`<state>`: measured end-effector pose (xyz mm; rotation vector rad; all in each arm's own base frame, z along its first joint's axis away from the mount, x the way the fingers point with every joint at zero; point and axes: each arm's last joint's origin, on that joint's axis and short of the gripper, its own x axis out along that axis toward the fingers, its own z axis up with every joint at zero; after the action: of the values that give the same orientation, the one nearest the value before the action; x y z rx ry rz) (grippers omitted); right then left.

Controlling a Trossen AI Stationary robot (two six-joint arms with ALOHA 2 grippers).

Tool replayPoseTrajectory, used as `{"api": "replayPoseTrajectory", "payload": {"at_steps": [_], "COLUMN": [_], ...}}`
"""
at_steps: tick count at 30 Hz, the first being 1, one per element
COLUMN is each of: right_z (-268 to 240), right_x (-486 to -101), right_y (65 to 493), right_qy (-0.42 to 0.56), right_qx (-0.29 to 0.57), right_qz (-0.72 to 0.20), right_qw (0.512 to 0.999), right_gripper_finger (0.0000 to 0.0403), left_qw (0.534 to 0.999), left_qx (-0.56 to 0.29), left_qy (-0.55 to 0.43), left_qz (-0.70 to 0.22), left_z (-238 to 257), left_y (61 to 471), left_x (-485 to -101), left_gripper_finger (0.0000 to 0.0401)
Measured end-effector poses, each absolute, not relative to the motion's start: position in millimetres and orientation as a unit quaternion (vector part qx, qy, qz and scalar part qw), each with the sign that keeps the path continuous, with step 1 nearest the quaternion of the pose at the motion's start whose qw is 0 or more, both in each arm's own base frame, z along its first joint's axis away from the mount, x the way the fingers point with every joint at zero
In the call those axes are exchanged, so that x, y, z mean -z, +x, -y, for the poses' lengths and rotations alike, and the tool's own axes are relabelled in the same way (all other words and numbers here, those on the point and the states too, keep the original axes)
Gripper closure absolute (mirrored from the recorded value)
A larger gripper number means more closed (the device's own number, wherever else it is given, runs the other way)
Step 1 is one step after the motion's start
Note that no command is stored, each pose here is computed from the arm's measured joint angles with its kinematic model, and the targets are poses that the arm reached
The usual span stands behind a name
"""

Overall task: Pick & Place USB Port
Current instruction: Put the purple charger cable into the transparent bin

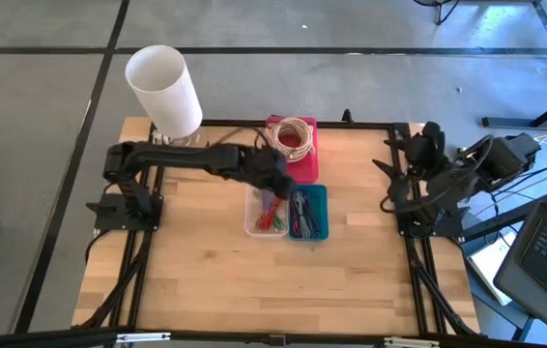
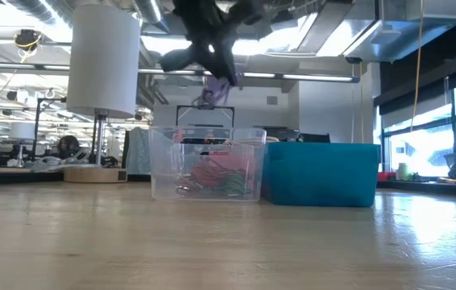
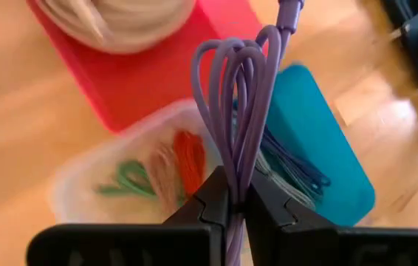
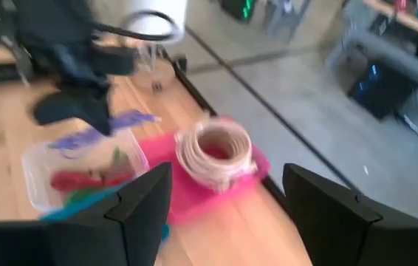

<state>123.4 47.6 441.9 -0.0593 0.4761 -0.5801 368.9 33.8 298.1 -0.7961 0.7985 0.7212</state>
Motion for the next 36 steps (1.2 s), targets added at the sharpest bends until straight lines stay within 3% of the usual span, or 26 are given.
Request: {"api": "replayPoseTrajectory", "payload": {"at_steps": [11,21,36], "right_z": [-41.4,-43.1,-43.7], "right_x": [-432.0,-430.4,-430.0], "right_y": [111.9,111.8,112.3], "right_qy": [-0.016,-0.005,0.021], "right_qx": [0.295,0.264,0.269], "right_qz": [-0.28,-0.309,-0.306], "right_qw": [0.913,0.914,0.913], "right_gripper_finger": [0.0143,0.0143,0.0143], "left_qw": [0.73,0.685,0.663], "left_qx": [-0.37,-0.381,-0.345], "left_qy": [-0.412,-0.422,-0.421], "left_qz": [-0.4,-0.456,-0.514], "left_z": [-1.7,-16.2,-37.5], "left_y": [390.9,402.3,414.3], "left_x": [-252.8,-213.2,-172.3], "left_gripper_finger": [0.0384,0.0385,0.0384]}}
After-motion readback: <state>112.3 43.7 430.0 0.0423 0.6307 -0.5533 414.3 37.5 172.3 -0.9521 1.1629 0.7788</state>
